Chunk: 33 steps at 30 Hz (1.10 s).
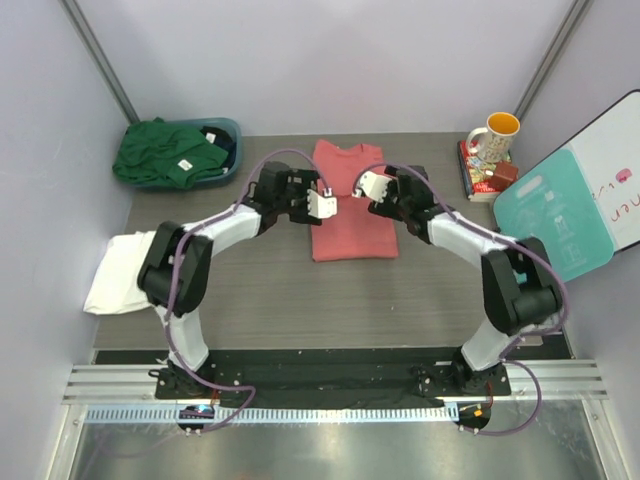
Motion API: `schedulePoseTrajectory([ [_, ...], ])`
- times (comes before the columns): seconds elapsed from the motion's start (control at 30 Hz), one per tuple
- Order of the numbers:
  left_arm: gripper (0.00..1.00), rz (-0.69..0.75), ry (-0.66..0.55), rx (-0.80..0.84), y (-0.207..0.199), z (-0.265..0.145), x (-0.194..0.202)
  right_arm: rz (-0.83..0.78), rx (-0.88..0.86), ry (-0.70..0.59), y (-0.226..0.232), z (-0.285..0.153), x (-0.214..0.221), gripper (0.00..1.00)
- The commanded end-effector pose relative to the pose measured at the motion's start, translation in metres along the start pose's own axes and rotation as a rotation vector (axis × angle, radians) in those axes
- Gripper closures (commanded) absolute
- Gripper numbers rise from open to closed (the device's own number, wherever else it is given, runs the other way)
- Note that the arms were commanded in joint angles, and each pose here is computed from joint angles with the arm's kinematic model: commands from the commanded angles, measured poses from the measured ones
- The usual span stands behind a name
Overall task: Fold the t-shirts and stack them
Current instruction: Fold the folded rectangular tshirt in 1/3 of the way, then grab one side of the 2/3 rectangular tshirt with both arms
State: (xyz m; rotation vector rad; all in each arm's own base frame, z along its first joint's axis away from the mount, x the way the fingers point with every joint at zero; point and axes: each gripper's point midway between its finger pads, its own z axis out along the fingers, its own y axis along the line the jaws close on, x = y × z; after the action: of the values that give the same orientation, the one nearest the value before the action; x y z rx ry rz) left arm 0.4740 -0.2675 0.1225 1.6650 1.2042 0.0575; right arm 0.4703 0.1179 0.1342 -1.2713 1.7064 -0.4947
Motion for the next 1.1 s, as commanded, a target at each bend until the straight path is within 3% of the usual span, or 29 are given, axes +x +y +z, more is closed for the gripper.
schedulePoseTrajectory([
  [0.0,0.09,0.058,-0.117,0.108,-0.02,-0.053,-0.041,-0.018,-0.271,-0.122,0.045,-0.057,-0.012,0.24],
  [0.1,0.09,0.03,-0.134,0.265,-0.067,-0.07,-0.051,-0.045,-0.395,-0.154,0.082,-0.082,-0.005,0.24],
  [0.23,0.21,0.03,-0.1,0.378,-0.116,-0.066,-0.047,-0.043,-0.47,-0.158,0.111,-0.088,-0.002,0.23],
  [0.3,0.22,0.033,-0.076,0.427,-0.137,-0.058,-0.045,-0.038,-0.489,-0.151,0.12,-0.084,0.0,0.24],
  [0.6,0.24,0.009,-0.041,0.416,-0.146,-0.022,-0.057,-0.082,-0.485,-0.178,0.138,-0.072,-0.002,0.25],
  [1.07,0.27,0.006,0.007,0.401,-0.149,0.003,-0.042,-0.117,-0.436,-0.173,0.153,-0.046,0.009,0.25],
])
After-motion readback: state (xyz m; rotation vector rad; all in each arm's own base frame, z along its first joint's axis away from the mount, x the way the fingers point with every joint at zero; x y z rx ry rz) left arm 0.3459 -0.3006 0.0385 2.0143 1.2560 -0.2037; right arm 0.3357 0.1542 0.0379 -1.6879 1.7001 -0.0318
